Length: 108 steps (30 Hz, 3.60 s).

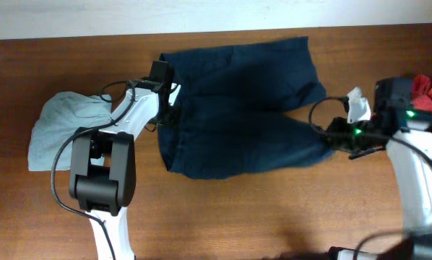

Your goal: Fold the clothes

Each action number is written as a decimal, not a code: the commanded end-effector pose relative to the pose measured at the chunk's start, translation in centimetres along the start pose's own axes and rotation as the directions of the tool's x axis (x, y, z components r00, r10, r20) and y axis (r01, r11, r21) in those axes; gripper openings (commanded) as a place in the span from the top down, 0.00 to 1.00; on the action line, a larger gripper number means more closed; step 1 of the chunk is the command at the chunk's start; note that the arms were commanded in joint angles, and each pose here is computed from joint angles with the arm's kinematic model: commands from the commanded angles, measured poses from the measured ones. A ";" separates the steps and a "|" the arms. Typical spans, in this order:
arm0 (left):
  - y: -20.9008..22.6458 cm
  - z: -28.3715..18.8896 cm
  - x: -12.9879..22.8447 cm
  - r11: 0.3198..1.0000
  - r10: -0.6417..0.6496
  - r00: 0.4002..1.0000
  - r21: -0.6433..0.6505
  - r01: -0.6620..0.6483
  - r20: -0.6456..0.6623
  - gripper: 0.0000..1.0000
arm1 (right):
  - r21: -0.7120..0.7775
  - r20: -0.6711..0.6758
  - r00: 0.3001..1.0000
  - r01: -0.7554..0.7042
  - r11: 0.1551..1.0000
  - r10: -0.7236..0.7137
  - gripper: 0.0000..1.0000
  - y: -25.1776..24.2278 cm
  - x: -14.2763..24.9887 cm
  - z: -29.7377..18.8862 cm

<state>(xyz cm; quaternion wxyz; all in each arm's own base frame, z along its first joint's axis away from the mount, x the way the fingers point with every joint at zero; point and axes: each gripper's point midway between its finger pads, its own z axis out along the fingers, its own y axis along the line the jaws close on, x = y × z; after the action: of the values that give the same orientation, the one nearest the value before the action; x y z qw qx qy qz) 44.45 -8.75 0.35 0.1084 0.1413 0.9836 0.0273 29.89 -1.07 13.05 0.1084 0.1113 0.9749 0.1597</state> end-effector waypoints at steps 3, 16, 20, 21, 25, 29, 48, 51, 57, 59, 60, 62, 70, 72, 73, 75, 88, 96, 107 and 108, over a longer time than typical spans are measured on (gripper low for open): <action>0.7 1.0 0.6 1.000 0.008 0.999 -0.029 -0.009 -0.034 0.47 | 0.232 -0.095 0.967 -0.210 0.950 0.236 0.48 -5.7 0.8 4.5; 0.6 1.0 0.7 1.000 0.008 0.999 -0.021 -0.009 -0.037 0.37 | -0.109 0.034 0.986 -0.160 0.981 0.164 0.14 -4.5 -4.5 5.6; 0.6 1.0 0.7 1.000 0.008 0.999 -0.022 -0.009 -0.035 0.36 | -0.172 -0.051 0.988 -0.150 0.974 0.143 0.27 -2.5 -3.6 7.9; 0.6 1.0 0.7 1.000 0.008 0.999 -0.021 -0.009 -0.036 0.36 | -0.186 -0.085 0.988 -0.142 0.972 0.128 0.34 -1.7 -3.1 8.9; 0.6 1.0 0.9 1.000 0.008 0.999 -0.021 -0.009 -0.044 0.36 | -0.116 -0.195 0.979 -0.087 0.989 0.063 0.74 -0.3 -0.9 12.3; 0.2 1.0 1.2 1.000 0.013 0.998 -0.006 -0.014 -0.057 0.37 | 0.068 -0.198 0.979 -0.033 0.997 0.046 0.96 -1.2 -0.5 13.1; -1.7 0.9 0.4 0.995 0.013 1.000 0.101 -0.011 -0.022 0.44 | 0.107 0.151 0.988 -0.001 0.994 -0.015 0.96 0.5 -6.2 2.2; -2.8 0.8 0.5 0.987 0.012 1.000 0.161 -0.008 -0.024 0.39 | 0.008 -0.006 1.000 0.017 1.000 -0.017 0.96 2.5 -4.2 6.2; -4.6 0.3 0.4 0.963 0.001 1.000 0.270 0.003 -0.017 0.29 | -0.014 -0.279 0.949 0.152 0.988 -0.149 0.96 5.8 1.4 13.0; -4.6 0.3 0.4 0.963 -0.001 1.000 0.269 0.006 -0.019 0.29 | 0.002 -0.288 0.944 0.169 0.986 -0.161 0.95 6.3 1.7 13.5; -4.6 0.2 0.5 0.963 -0.012 1.000 0.268 0.020 -0.029 0.30 | 0.051 -0.282 0.949 0.160 0.986 -0.139 0.96 5.8 1.6 13.7; -4.5 -0.5 0.3 0.963 -0.011 0.999 0.268 0.022 -0.039 0.36 | 0.085 -0.277 0.952 0.160 0.984 -0.131 0.96 5.4 1.5 13.7; -5.2 -3.1 -2.2 0.941 -0.018 1.000 0.337 0.016 0.004 0.28 | 0.111 -0.270 0.954 0.167 0.980 -0.132 0.96 4.9 1.3 13.7; -5.3 -1.8 -1.8 0.942 -0.017 1.000 0.334 0.022 -0.017 0.28 | 0.111 -0.270 0.954 0.167 0.980 -0.132 0.96 4.9 1.3 13.7; -5.3 -1.3 -1.7 0.942 -0.016 1.000 0.335 0.023 -0.022 0.28 | 0.111 -0.270 0.954 0.167 0.980 -0.132 0.96 4.9 1.3 13.7; -5.4 -0.7 -1.9 0.942 -0.017 1.000 0.335 0.022 -0.018 0.28 | 0.111 -0.270 0.954 0.167 0.980 -0.132 0.96 4.9 1.3 13.7; -5.9 0.0 -4.2 0.927 -0.026 0.997 0.374 -0.003 0.072 0.94 | 0.111 -0.263 0.955 0.169 0.979 -0.135 0.96 5.0 1.1 13.8; -1.5 -4.8 -7.1 0.933 -0.099 0.990 0.356 0.058 0.099 1.00 | 0.156 -0.271 0.954 0.177 0.972 -0.130 0.96 4.2 1.2 13.6; 0.6 -6.1 -6.1 0.949 -0.107 0.993 0.303 0.089 0.045 0.99 | 0.185 -0.288 0.950 0.180 0.966 -0.122 0.96 3.1 2.1 14.1; 0.6 -6.1 -6.1 0.949 -0.107 0.993 0.302 0.089 0.044 1.00 | 0.179 -0.283 0.949 0.194 0.964 -0.139 0.96 3.2 1.9 14.2</action>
<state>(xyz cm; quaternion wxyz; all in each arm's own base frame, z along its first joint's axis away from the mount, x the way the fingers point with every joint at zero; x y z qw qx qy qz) 48.70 -10.30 7.19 0.1098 0.1021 0.9791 -0.1375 32.28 6.77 1.22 -0.0217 0.0185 0.9969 0.0736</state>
